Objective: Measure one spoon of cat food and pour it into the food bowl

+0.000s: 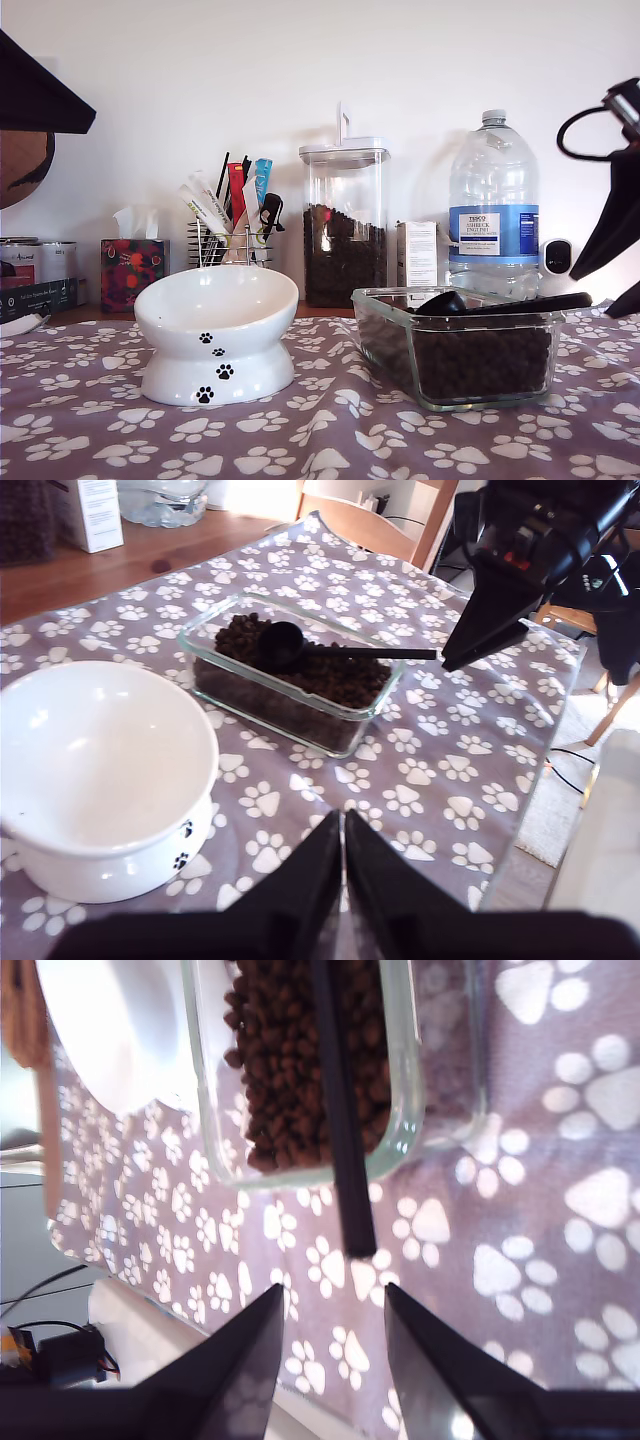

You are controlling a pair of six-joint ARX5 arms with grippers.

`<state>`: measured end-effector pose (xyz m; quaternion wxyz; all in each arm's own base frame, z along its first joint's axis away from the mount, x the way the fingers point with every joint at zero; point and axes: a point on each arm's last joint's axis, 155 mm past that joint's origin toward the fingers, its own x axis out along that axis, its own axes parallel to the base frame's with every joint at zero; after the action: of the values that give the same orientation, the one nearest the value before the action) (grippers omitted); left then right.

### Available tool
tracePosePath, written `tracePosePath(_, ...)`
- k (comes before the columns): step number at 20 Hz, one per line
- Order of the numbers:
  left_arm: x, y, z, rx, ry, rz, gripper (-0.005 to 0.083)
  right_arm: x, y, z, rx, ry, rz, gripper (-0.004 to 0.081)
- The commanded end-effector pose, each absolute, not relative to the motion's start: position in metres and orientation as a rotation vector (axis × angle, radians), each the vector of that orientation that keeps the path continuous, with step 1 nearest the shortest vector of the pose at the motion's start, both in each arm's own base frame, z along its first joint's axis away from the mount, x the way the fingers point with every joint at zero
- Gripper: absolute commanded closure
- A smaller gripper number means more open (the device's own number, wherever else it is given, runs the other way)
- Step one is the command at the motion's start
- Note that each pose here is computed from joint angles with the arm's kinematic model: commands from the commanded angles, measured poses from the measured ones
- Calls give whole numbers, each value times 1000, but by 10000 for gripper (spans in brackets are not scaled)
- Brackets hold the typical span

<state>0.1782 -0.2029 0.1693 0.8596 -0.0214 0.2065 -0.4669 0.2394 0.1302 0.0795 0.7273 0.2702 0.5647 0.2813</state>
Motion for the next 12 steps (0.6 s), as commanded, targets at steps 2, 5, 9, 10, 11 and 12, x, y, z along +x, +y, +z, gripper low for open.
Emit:
tracePosePath(2, 175, -205, 163, -38, 444, -993, 793, 244, 124, 102, 515, 1164, 609, 487)
tracePosePath(5, 176, -204, 161, -35, 448, -983, 793, 246, 118, 118, 340, 1042, 623, 507)
tracePosePath(9, 180, -201, 160, -30, 450, -958, 793, 249, 113, 135, 115, 901, 630, 790)
tracePosePath(10, 180, -201, 160, -30, 450, -957, 793, 252, 113, 138, 79, 868, 634, 781)
tracePosePath(11, 181, -200, 159, -29, 451, -949, 793, 256, 113, 140, 45, 830, 629, 781)
tracePosePath(12, 183, -199, 158, -26, 454, -936, 793, 260, 111, 141, 19, 793, 613, 781)
